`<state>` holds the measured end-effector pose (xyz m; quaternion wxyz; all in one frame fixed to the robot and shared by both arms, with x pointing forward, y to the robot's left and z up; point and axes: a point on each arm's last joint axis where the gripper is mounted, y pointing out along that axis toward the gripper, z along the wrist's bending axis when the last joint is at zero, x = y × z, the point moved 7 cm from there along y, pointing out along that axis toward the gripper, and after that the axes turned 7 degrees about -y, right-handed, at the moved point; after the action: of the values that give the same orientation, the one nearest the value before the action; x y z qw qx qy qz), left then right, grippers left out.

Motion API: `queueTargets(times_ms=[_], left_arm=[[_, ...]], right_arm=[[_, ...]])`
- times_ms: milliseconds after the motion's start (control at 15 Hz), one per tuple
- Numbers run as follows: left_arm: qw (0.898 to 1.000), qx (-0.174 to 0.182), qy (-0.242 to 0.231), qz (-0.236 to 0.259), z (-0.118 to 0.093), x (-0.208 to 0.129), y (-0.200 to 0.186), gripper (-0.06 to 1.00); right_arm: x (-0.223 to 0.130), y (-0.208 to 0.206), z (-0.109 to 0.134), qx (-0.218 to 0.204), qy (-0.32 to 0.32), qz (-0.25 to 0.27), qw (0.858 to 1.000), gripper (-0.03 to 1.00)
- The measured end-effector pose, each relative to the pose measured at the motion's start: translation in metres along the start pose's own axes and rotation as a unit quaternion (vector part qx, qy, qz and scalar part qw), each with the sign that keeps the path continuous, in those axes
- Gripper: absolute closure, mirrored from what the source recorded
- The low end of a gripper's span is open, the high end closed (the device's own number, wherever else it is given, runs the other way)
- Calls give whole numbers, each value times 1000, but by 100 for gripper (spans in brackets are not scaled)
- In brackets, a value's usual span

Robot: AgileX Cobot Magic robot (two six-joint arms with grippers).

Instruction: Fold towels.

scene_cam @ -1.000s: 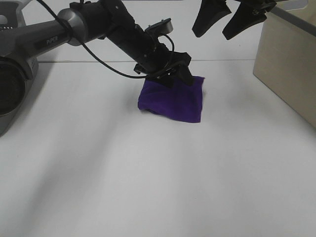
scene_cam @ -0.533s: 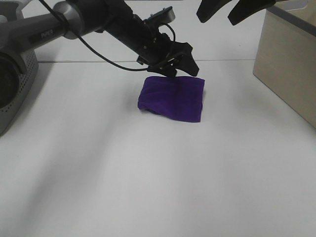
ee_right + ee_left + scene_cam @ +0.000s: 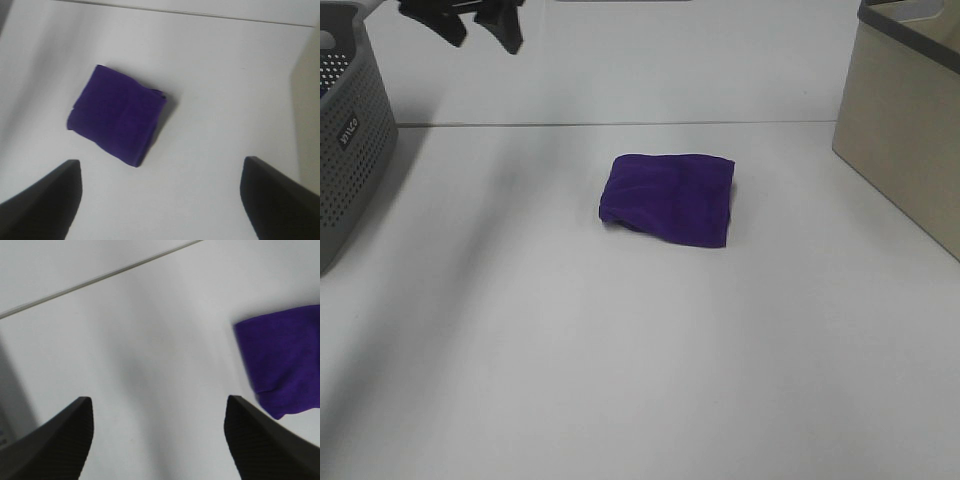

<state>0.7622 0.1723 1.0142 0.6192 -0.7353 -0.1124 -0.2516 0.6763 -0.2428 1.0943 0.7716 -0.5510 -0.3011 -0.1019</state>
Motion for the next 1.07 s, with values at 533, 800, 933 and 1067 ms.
queueTargets(times_ms=[533, 800, 933, 1067], left_arm=[[993, 86, -83, 3, 55, -81, -137, 24], [988, 105, -86, -78, 40, -187, -229, 15], [985, 107, -76, -112, 33, -236, -252, 15], [982, 109, -64, -140, 29, -271, -264, 15]], right_arm=[[-103, -100, 21, -111, 12, 14, 994, 13], [-207, -178, 66, -159, -24, -72, 984, 11], [-252, -197, 79, -183, -35, -123, 975, 10], [-283, -202, 87, -190, -41, -154, 969, 10]])
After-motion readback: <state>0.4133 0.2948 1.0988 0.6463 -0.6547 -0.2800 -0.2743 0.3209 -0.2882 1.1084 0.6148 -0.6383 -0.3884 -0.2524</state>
